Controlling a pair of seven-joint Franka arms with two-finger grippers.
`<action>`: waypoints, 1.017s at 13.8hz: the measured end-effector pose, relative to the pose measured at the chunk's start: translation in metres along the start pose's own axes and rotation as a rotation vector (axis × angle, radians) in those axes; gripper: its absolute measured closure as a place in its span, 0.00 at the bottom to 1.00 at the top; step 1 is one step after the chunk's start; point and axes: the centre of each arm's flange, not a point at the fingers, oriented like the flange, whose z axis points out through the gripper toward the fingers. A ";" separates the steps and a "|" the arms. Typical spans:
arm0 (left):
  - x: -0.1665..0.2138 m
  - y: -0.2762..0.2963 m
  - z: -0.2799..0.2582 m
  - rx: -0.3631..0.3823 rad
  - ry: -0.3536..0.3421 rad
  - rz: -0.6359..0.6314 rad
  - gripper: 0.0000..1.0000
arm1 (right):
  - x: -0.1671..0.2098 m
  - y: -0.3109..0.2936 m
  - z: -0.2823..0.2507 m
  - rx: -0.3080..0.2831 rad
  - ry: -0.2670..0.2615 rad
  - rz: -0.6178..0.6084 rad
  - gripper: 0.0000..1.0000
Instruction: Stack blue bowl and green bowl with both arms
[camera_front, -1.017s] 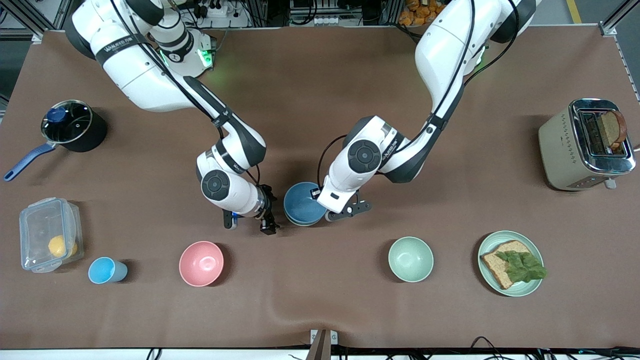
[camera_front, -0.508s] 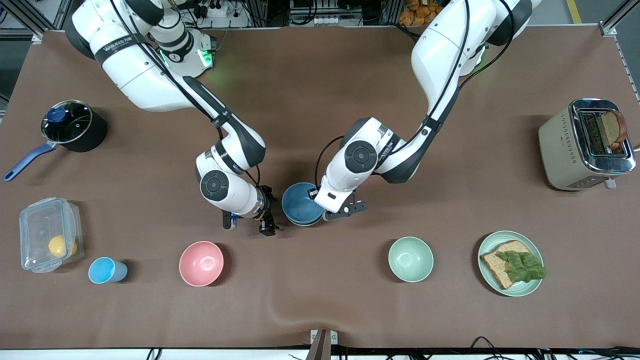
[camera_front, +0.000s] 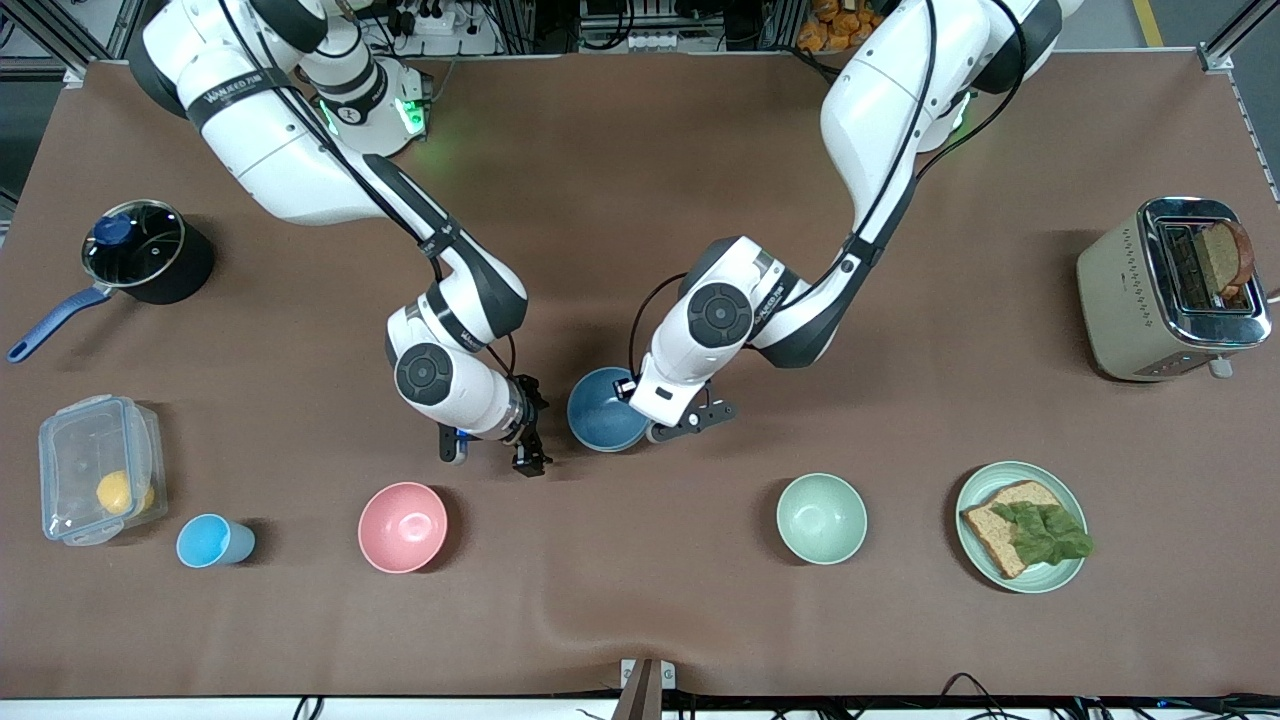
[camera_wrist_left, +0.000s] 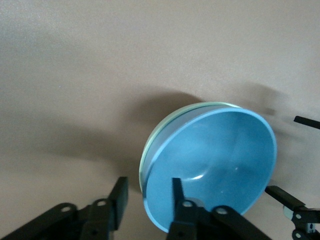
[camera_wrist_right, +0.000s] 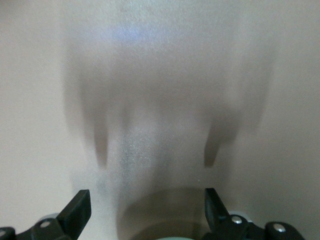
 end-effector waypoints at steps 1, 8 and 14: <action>0.001 0.002 -0.006 -0.009 0.006 -0.001 0.39 | 0.001 -0.001 -0.002 -0.003 0.013 -0.008 0.00; 0.062 -0.053 -0.203 0.082 0.079 -0.041 0.00 | 0.007 -0.010 -0.024 -0.064 0.073 -0.158 0.00; 0.107 -0.183 -0.349 0.238 0.084 0.083 0.00 | 0.040 -0.015 -0.114 -0.157 0.104 -0.689 0.00</action>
